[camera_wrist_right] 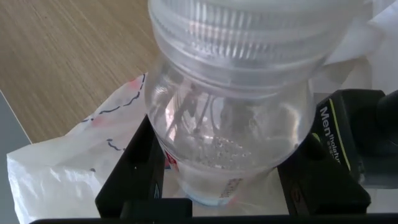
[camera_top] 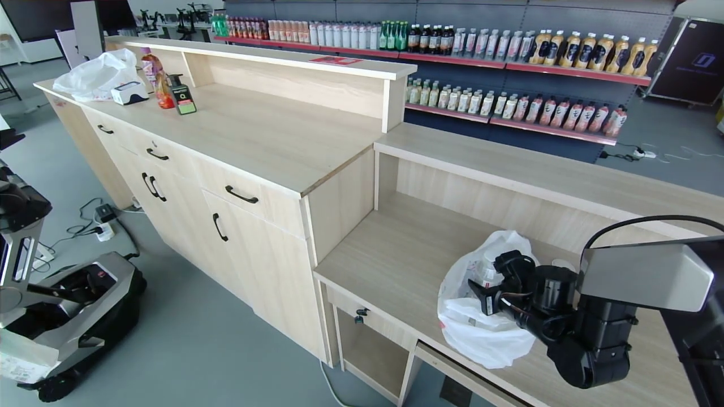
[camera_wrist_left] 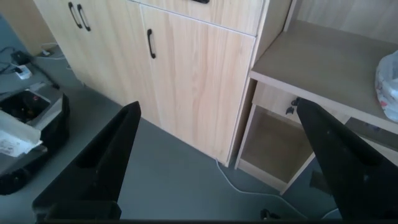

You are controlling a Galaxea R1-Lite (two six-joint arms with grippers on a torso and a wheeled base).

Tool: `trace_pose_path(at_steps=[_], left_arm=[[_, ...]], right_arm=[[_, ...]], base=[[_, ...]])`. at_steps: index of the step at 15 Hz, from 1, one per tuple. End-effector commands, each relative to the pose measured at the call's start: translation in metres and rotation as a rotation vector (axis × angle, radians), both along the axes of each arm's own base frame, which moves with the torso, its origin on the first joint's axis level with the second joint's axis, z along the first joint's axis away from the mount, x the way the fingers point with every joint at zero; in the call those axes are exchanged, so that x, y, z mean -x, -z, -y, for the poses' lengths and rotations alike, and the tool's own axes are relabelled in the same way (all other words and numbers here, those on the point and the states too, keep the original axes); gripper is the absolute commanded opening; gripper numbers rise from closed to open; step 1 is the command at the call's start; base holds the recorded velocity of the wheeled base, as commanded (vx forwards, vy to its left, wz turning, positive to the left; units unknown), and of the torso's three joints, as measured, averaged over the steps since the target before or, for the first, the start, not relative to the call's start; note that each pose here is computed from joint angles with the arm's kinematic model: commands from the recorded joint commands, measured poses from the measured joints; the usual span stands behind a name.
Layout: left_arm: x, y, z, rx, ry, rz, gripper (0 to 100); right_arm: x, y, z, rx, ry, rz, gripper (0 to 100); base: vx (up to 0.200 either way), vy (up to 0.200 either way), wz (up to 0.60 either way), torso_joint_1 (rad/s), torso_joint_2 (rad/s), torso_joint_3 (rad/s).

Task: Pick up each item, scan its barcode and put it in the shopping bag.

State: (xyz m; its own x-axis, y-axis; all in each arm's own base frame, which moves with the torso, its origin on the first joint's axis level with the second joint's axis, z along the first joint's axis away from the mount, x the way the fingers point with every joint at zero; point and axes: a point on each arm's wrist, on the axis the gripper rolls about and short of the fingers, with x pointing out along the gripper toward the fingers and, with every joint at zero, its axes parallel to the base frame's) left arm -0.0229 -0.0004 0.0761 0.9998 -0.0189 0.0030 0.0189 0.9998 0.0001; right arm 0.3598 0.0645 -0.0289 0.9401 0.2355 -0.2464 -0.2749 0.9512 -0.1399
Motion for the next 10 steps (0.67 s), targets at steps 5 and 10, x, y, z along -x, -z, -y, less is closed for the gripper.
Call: trace_pose_path(at_steps=[5,10], left_arm=[[0.0,0.0,0.0,0.0,-0.001,0.0,100],[0.0,0.0,0.0,0.0,-0.001,0.0,100]], right_arm=[[0.002,0.003,0.0,0.002,-0.001,-0.014,0],[0.005,-0.016,0.002,-0.026,0.008,0.018,100]], base=[[0.0,0.0,0.0,0.0,0.0,0.0],[0.0,0.0,0.0,0.0,0.0,0.0]])
